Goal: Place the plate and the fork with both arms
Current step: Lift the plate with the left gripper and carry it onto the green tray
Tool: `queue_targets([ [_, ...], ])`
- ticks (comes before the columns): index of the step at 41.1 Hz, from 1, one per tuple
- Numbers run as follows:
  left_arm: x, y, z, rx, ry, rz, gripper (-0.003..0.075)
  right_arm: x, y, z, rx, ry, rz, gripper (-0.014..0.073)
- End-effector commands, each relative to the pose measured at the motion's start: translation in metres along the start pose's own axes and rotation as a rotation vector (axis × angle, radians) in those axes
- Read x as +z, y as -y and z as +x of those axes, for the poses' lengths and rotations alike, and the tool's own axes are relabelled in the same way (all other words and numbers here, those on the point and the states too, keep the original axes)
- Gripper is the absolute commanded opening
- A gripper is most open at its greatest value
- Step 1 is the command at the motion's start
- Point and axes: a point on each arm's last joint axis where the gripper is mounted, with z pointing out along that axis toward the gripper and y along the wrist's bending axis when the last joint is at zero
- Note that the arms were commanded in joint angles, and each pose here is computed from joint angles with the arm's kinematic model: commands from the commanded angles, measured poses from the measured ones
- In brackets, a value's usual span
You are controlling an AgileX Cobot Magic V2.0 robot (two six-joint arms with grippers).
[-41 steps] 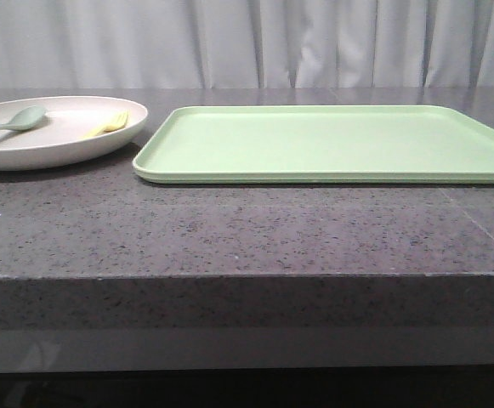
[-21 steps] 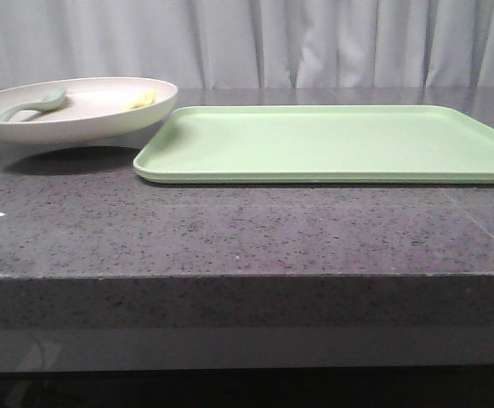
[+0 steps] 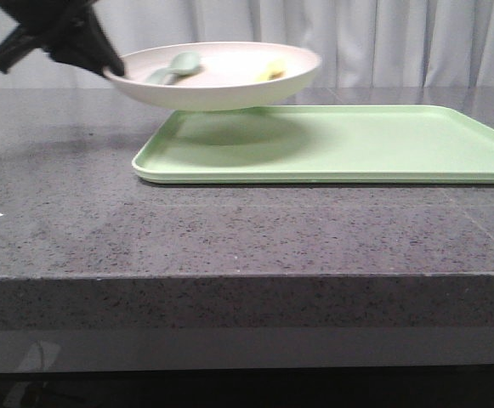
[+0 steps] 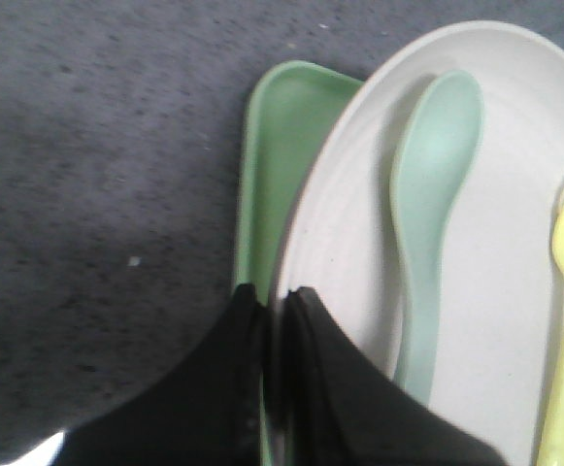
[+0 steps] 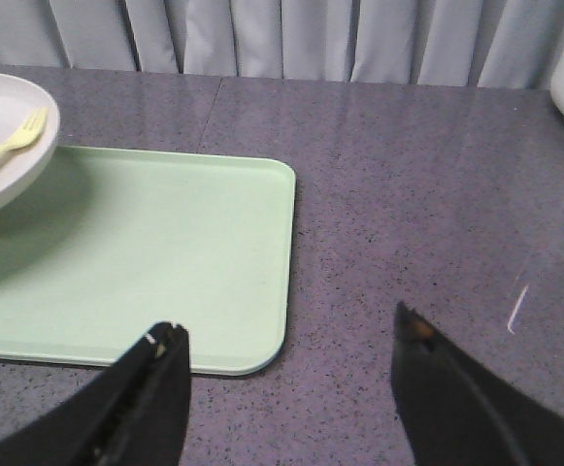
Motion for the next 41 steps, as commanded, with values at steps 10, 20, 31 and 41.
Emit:
queue_targets([
  [10,0.013,0.065,0.007,0.0,0.083,0.016,-0.002,-0.002,-0.001,-0.017,-0.003,0.104,-0.004,0.0428],
  [20,0.03,0.08,0.021,-0.019,0.082,0.018,-0.002,-0.002,-0.001,-0.017,-0.003,0.103,-0.004,0.0428],
  [31,0.037,0.077,0.023,-0.058,0.07,0.007,-0.002,-0.002,-0.001,-0.017,-0.003,0.103,-0.004,0.0428],
  [41,0.038,0.074,0.025,-0.043,0.053,-0.024,-0.002,-0.002,-0.001,-0.017,-0.003,0.103,-0.004,0.0428],
])
